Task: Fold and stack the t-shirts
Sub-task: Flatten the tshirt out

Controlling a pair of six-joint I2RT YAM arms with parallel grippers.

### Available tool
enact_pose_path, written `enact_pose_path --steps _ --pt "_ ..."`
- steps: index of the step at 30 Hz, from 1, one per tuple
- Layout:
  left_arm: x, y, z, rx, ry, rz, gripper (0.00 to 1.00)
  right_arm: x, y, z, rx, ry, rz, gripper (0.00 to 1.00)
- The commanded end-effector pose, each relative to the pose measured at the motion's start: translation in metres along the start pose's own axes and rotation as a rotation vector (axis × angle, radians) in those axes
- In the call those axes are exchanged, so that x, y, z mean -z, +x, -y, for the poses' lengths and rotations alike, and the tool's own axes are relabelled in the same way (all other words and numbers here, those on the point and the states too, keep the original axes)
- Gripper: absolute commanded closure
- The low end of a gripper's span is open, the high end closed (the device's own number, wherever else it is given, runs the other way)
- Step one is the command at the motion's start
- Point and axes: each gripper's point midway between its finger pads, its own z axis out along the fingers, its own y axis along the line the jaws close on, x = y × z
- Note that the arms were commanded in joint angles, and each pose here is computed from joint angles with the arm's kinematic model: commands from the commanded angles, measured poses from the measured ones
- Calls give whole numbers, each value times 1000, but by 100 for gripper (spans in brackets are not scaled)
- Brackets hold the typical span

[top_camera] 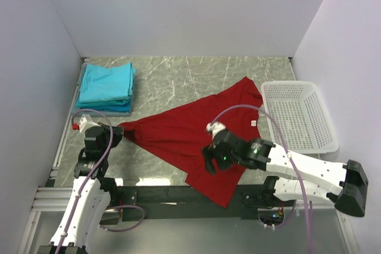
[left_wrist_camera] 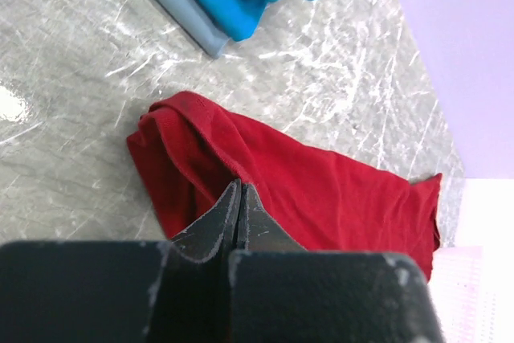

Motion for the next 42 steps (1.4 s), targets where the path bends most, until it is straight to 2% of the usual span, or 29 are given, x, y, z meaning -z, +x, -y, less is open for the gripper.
enact_pose_path --steps 1,11,17,23,24,25,26,27,28,31,36,37,39,40,42 --pt "3 -3 -1 -2 4 21 99 9 48 -17 57 -10 -143 16" --pt "-3 2 3 -28 16 -19 99 15 141 -54 250 -91 -408 19" --pt "-5 2 2 -31 13 -14 99 15 170 -49 264 -62 -517 23" --pt "-5 0 -1 -27 -4 -6 99 4 178 -40 268 -14 -533 30" --pt "-4 0 0 -28 -3 -5 99 3 178 -38 267 -5 -532 33" --pt "-4 -1 1 -28 -1 -3 99 2 179 -37 271 2 -534 43" --pt "-4 -2 1 -28 -2 -2 99 -1 180 -33 271 24 -537 49" --pt "-4 -2 1 -28 -3 -1 99 -2 180 -31 264 44 -532 66" --pt "-4 -2 2 -27 -3 -1 99 -3 181 -26 265 72 -537 77" --pt "-4 -4 5 -24 7 2 99 -5 162 -15 237 172 -455 99" --pt "-3 -16 18 -14 35 39 99 -3 69 7 78 265 -160 100" --pt "-3 -21 23 -7 43 56 99 0 33 17 -28 279 -61 100" --pt "-5 -27 27 0 45 75 99 10 -14 36 -84 326 86 100" --pt "-5 -33 35 8 58 88 99 23 -59 46 -182 322 226 100" --pt "-5 -43 48 17 90 115 99 42 -103 60 -204 327 362 100"
